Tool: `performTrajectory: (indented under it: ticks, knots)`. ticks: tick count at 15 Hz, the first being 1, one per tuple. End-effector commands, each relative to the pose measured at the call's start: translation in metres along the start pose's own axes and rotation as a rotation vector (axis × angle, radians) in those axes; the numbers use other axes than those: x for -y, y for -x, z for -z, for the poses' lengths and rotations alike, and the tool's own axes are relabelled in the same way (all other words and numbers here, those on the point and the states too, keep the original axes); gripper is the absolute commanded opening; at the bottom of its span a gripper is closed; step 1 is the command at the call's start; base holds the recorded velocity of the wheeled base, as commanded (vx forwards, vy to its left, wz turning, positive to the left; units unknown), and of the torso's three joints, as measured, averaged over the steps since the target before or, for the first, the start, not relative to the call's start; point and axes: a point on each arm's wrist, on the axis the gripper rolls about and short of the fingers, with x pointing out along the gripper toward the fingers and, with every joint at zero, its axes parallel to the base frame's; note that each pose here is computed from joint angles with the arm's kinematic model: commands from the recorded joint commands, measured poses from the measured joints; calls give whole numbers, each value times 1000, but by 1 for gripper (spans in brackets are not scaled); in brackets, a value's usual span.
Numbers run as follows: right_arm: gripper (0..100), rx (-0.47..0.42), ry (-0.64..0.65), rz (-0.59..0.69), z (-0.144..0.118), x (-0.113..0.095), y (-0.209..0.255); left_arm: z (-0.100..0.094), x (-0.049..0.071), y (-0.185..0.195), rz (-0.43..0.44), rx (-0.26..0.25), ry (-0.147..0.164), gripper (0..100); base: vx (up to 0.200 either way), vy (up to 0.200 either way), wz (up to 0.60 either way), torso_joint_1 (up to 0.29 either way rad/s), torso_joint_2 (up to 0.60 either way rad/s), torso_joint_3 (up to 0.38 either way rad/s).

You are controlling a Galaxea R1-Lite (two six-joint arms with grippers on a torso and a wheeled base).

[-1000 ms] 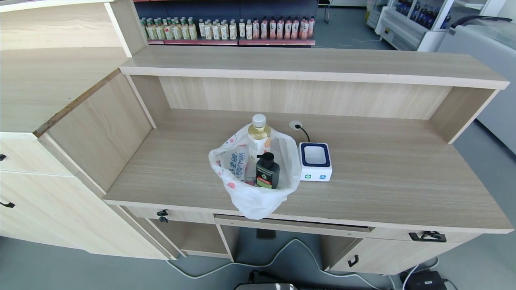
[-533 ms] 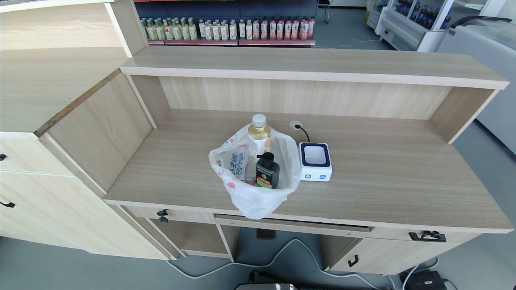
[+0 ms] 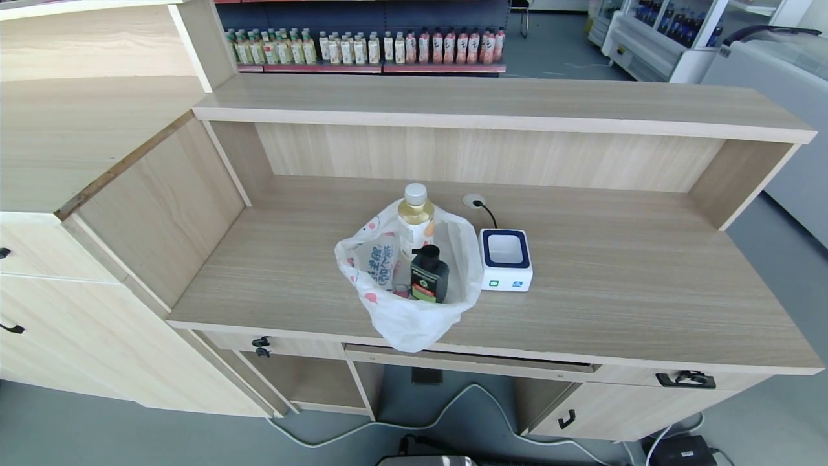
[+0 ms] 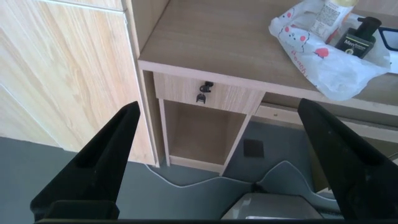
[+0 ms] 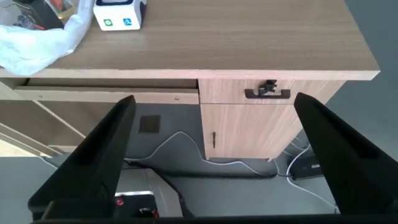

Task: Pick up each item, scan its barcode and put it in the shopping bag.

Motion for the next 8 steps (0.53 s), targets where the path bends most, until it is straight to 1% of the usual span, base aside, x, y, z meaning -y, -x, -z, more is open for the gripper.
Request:
performTrajectory:
  ticks: [1,8]
  knots:
    - [100,11,-9,-2,0,0,1,0,0,0,-1,1,0,100,0,0,0,0,0,0]
    - [100,11,-9,-2,0,0,1,0,0,0,-1,1,0,100,0,0,0,0,0,0]
